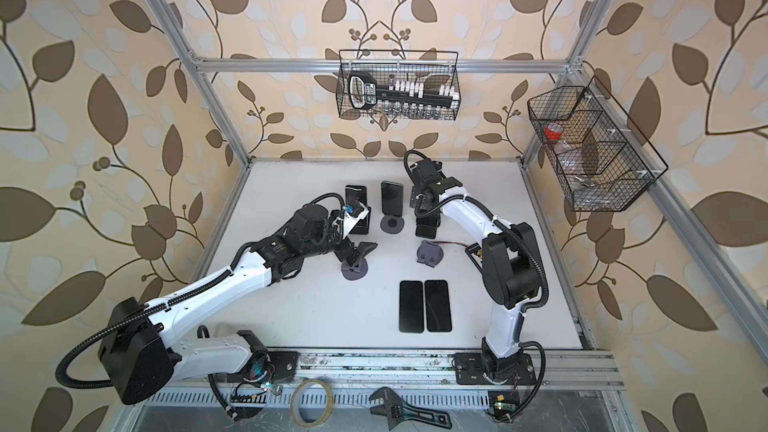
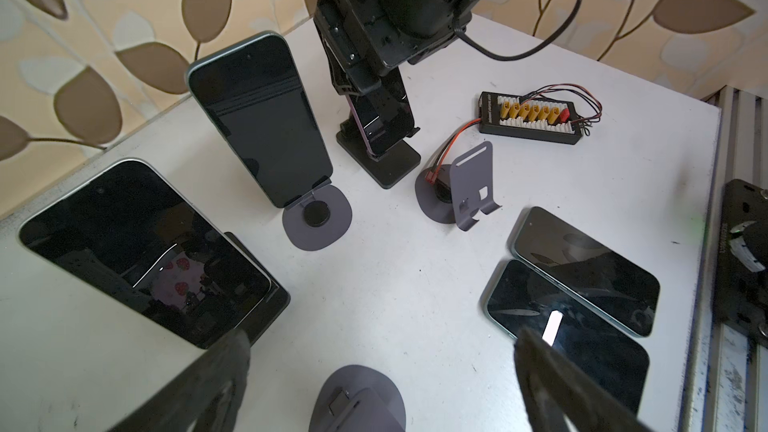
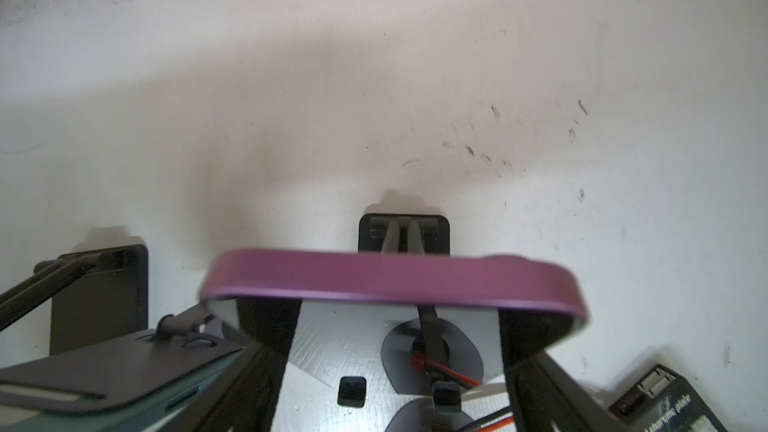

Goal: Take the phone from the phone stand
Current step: 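Close the right gripper on the top edge of the purple-edged phone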

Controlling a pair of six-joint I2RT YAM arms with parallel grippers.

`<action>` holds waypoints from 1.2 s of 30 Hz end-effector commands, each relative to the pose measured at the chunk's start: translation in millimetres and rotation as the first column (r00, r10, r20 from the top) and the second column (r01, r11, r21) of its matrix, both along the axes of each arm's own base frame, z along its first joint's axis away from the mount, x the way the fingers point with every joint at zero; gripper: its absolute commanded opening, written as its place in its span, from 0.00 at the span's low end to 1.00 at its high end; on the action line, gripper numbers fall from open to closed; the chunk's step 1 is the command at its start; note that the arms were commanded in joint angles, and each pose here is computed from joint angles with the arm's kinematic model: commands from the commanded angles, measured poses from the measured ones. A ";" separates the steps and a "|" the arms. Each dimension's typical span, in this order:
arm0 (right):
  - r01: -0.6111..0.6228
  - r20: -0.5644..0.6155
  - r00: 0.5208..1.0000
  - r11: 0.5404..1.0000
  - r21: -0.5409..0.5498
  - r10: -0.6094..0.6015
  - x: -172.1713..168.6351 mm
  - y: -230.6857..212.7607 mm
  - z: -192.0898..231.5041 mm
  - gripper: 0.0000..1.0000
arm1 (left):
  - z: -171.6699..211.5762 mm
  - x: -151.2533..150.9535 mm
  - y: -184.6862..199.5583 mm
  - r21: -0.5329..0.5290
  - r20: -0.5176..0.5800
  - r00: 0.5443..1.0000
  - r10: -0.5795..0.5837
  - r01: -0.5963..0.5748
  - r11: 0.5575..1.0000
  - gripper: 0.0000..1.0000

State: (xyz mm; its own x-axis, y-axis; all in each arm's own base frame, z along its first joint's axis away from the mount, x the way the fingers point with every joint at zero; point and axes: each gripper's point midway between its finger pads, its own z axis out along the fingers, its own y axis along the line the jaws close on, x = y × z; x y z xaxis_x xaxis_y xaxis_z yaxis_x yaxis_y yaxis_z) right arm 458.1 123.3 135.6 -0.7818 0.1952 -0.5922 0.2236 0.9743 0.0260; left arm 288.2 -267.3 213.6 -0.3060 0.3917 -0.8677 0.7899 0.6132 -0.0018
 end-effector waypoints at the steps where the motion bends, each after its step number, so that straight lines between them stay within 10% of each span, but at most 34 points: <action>1: 0.000 -0.002 1.000 1.000 -0.010 0.000 6.1 -1.0 0.6 0.81 | 6.1 -0.8 -3.2 0.006 0.027 0.999 -0.018 0.017 1.000 0.99; 36: -0.010 -0.019 1.000 1.000 -0.002 0.010 7.3 -0.6 -7.1 0.79 | 5.0 -0.9 -4.6 0.002 0.021 1.000 -0.020 0.020 1.000 0.99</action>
State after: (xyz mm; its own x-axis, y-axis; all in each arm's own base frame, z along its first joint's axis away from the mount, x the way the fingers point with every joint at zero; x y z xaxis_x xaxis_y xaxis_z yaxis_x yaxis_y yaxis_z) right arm 459.1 121.7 130.7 -0.7903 0.1913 -0.5821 0.2190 0.9754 0.0232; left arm 288.7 -267.6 211.4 -0.3099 0.3951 -0.8648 0.7900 0.6131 -0.0030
